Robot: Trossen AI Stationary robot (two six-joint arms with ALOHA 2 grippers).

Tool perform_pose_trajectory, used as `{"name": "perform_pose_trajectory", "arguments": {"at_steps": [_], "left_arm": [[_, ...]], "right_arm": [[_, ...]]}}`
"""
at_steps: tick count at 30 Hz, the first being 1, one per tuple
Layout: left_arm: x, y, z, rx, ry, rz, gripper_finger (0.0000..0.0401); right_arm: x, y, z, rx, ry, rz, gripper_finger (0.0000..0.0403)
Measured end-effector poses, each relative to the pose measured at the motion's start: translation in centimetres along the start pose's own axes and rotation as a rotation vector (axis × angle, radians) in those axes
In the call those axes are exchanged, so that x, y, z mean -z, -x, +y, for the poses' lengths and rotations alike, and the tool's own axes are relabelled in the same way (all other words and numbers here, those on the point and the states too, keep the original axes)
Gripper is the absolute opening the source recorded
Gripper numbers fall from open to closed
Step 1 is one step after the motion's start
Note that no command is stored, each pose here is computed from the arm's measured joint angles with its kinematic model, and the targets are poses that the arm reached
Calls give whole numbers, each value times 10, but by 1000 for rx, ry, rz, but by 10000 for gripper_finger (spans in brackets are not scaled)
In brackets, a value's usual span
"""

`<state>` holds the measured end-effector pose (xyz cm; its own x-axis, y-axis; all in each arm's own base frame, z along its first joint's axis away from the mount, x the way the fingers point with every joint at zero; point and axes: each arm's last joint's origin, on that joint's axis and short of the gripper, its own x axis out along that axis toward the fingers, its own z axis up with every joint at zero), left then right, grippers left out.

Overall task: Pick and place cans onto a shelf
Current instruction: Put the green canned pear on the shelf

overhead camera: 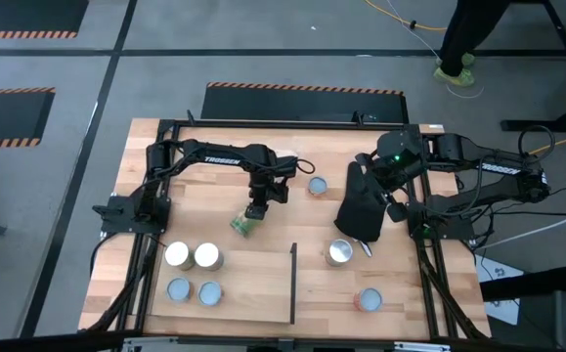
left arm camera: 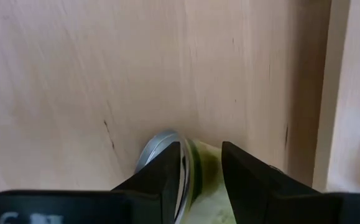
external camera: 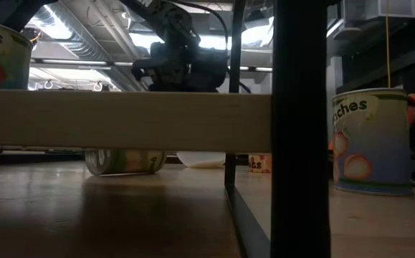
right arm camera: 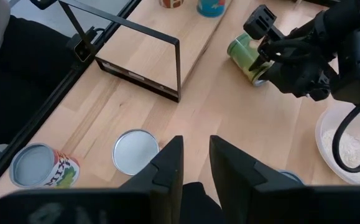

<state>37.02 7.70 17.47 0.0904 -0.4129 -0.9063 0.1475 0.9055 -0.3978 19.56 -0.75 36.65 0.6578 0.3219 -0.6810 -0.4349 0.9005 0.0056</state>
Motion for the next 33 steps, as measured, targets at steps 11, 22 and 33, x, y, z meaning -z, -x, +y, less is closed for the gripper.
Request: {"name": "perform_pose_trajectory", "arguments": {"at_steps": [11, 22, 33], "left_arm": [[4, 0, -1, 9, 64, 40, 91], [6, 0, -2, 14, 77, 60, 9], [7, 1, -3, 16, 86, 68, 3]], "right_arm": [[0, 0, 0, 0, 8, 0, 83], [0, 0, 0, 0, 8, 0, 83], [0, 0, 0, 0, 8, 0, 83]]}}
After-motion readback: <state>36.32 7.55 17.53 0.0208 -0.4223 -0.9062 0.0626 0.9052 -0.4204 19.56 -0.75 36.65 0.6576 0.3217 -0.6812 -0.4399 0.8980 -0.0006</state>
